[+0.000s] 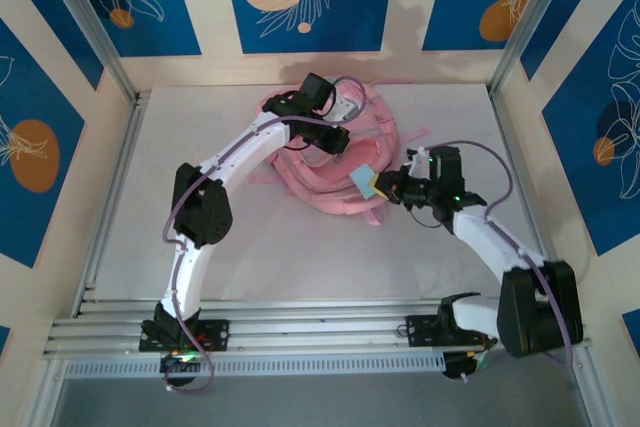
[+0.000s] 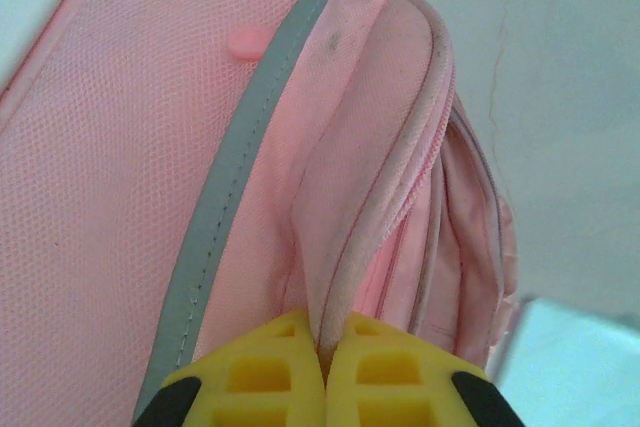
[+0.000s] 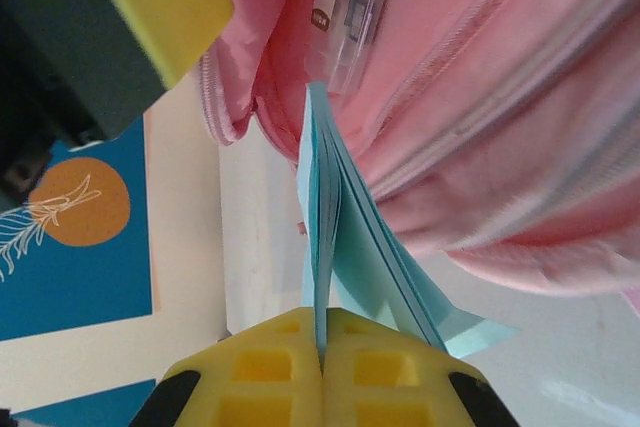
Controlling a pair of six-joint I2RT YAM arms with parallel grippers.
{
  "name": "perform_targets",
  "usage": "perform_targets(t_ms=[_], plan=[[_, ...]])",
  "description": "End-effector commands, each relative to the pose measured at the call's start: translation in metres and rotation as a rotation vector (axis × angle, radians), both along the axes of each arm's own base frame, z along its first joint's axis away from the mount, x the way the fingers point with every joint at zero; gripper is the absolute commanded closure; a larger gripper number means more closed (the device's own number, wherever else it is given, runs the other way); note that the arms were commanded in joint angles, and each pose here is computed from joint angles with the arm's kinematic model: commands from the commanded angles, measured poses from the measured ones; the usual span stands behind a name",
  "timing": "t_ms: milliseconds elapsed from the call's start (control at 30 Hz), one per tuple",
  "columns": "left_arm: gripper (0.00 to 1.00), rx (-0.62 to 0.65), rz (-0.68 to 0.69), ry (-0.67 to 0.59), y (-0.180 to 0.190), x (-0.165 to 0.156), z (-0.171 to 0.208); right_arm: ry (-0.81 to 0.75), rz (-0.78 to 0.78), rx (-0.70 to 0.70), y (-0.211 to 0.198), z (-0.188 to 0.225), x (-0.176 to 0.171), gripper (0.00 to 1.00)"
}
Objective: Pack the student bag
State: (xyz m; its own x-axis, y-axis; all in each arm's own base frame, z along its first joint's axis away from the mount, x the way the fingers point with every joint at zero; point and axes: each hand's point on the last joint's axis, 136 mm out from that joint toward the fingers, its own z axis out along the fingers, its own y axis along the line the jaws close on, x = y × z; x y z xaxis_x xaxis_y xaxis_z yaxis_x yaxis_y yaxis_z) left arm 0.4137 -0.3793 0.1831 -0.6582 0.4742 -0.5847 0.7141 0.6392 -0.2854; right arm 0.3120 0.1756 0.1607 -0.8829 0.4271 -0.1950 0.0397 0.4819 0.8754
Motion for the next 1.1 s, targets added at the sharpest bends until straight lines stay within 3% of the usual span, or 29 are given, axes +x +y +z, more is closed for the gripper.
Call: perform_targets(t_ms=[0,267,567,733,1067], plan=[[1.0,-0.141,0.004,-0.022,-0.013,-0.001,0.048,-0.095,-0.031,0.043,0.018,0.024,0.037,1.0],[1.0,-0.229,0.024,0.001,-0.019,-0.006,0.06,-0.113,-0.049,0.094,0.05,0.019,0.092,1.0],[1.0,-0.333,0.073,0.026,-0.021,-0.01,0.074,-0.028,-0.278,0.146,0.055,-0.021,0.145,0.97],[1.0,-0.336,0.098,0.022,-0.02,-0.007,0.072,-0.007,-0.294,0.081,0.045,-0.027,0.131,0.76],[1.0,-0.331,0.13,0.019,-0.02,0.002,0.062,0.008,-0.253,-0.171,0.0,-0.015,0.06,0.46]])
